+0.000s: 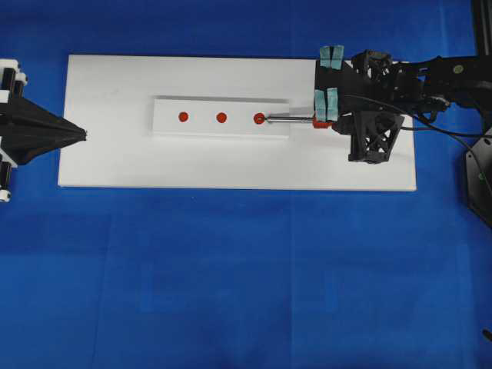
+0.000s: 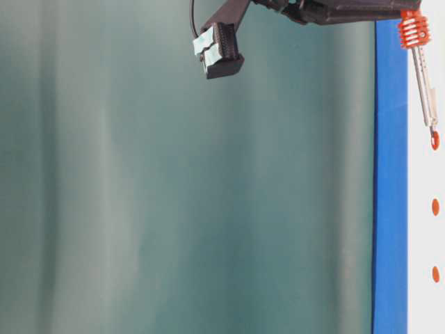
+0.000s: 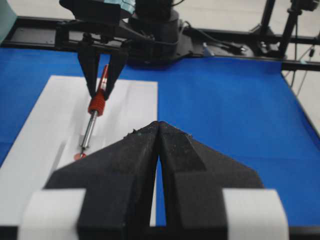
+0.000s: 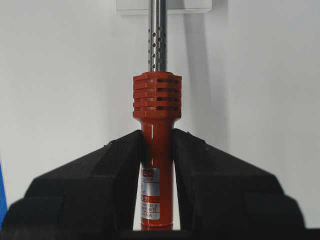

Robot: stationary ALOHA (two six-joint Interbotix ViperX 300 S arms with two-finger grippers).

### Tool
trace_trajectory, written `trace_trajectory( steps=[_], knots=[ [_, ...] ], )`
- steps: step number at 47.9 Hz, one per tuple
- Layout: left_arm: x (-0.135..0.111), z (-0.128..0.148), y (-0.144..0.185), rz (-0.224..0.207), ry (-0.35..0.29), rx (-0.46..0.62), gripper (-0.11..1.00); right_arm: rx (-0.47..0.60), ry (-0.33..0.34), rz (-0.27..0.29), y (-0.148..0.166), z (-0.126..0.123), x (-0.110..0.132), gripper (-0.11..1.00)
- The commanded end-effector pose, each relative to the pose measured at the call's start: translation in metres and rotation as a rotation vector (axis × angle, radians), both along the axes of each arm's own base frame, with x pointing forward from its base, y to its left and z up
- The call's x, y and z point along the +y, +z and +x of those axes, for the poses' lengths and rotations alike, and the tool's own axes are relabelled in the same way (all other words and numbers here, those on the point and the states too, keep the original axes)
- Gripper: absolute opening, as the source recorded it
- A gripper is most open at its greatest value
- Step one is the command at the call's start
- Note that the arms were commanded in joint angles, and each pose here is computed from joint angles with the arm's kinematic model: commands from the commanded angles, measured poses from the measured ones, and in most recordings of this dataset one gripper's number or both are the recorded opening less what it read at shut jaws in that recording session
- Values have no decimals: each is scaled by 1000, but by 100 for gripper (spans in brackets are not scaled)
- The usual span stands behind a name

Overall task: Touch the tip of the soldering iron to the mark.
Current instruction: 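Lower the iron tip onto the rightmost red dot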

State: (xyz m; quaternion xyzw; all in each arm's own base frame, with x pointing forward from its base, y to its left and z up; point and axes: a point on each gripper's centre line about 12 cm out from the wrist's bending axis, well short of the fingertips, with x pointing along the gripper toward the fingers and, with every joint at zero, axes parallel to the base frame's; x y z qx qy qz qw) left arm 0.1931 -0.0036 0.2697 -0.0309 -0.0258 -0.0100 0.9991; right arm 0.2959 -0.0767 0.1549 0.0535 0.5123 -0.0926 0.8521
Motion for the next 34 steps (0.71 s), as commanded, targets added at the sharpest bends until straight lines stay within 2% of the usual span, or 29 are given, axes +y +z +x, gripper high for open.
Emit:
trace_trajectory(
  steps=[1, 34],
  knots=[
    [0, 2, 3, 4, -2, -9, 0, -25, 1, -6, 7, 4, -1, 6],
    [0, 2, 4, 4, -2, -12, 0, -23, -3, -3, 7, 4, 0, 6]
  ],
)
